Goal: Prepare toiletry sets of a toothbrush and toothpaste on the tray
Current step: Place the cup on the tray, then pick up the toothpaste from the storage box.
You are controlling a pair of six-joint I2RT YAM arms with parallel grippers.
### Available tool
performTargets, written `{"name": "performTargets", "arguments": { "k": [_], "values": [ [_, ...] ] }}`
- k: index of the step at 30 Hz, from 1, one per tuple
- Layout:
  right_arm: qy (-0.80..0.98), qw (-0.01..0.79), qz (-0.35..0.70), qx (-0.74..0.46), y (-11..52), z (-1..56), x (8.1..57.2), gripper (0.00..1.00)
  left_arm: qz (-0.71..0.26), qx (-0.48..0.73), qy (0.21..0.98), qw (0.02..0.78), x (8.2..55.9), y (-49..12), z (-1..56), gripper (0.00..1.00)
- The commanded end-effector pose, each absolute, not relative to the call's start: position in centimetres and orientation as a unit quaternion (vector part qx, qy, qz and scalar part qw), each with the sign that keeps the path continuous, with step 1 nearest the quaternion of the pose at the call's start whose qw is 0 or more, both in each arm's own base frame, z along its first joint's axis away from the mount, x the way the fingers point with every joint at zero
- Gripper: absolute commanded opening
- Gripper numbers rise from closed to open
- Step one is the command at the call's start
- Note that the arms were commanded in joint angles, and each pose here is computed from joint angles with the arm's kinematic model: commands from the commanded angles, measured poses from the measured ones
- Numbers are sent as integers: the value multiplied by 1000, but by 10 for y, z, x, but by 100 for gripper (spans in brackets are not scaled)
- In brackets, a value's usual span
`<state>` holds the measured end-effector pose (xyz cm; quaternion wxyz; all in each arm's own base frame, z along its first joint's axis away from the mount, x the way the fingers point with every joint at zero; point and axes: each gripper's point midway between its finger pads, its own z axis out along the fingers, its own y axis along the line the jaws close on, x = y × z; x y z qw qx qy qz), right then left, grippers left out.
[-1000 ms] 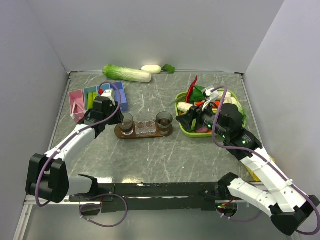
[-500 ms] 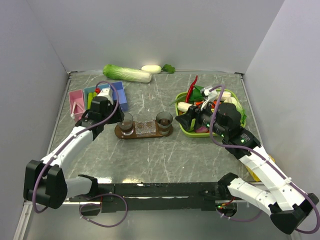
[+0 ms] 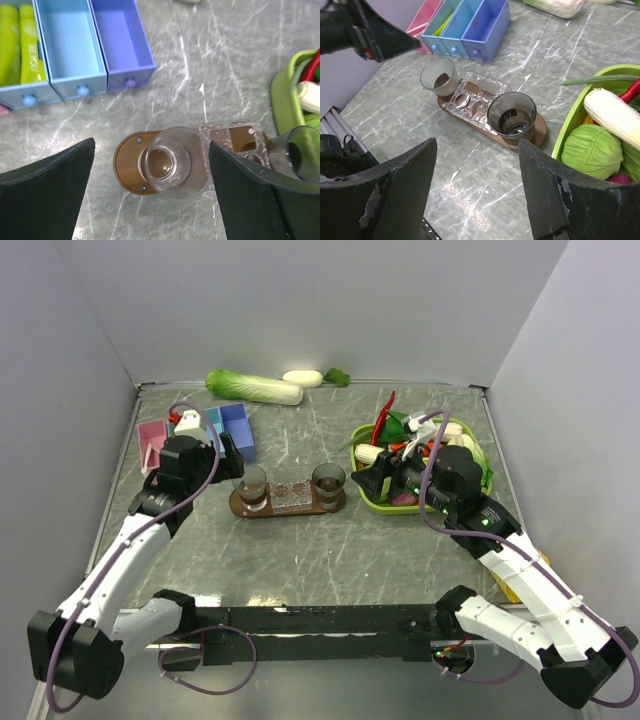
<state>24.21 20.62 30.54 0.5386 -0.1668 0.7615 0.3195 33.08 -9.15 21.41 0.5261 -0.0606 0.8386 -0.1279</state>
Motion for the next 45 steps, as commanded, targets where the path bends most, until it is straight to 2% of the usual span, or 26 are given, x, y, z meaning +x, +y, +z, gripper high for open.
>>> {"name": "performTargets", "arguments": {
  "k": [1, 6, 13, 14, 17, 20, 24, 30, 45],
  "values": [
    [749, 558, 320, -159, 201, 317, 244, 74, -144, -52, 794, 588, 330, -88, 264, 99],
    [753, 557, 315, -151, 197, 313, 247, 76, -148, -66, 775, 611, 328, -69, 285, 97],
    [756, 559, 307, -144, 189, 311, 250, 77, -71, -143, 785, 599, 350, 3, 288, 98],
    [757, 559, 306, -143, 188, 311, 251, 77, -63, -152, 776, 608, 355, 13, 305, 99],
    [760, 560, 298, -141, 183, 310, 252, 77, -41, -165, 768, 617, 376, 36, 324, 92],
    [763, 563, 287, -136, 177, 309, 254, 77, 26, -179, 792, 584, 399, 63, 313, 84],
    [765, 567, 275, -129, 169, 313, 257, 78, 76, -177, 827, 529, 437, 82, 271, 65],
    [776, 562, 255, -131, 159, 311, 258, 78, 75, -165, 855, 486, 475, 85, 231, 38],
    [790, 544, 250, -131, 155, 302, 268, 79, 25, -143, 900, 411, 507, 69, 145, 31]
  ]
}}
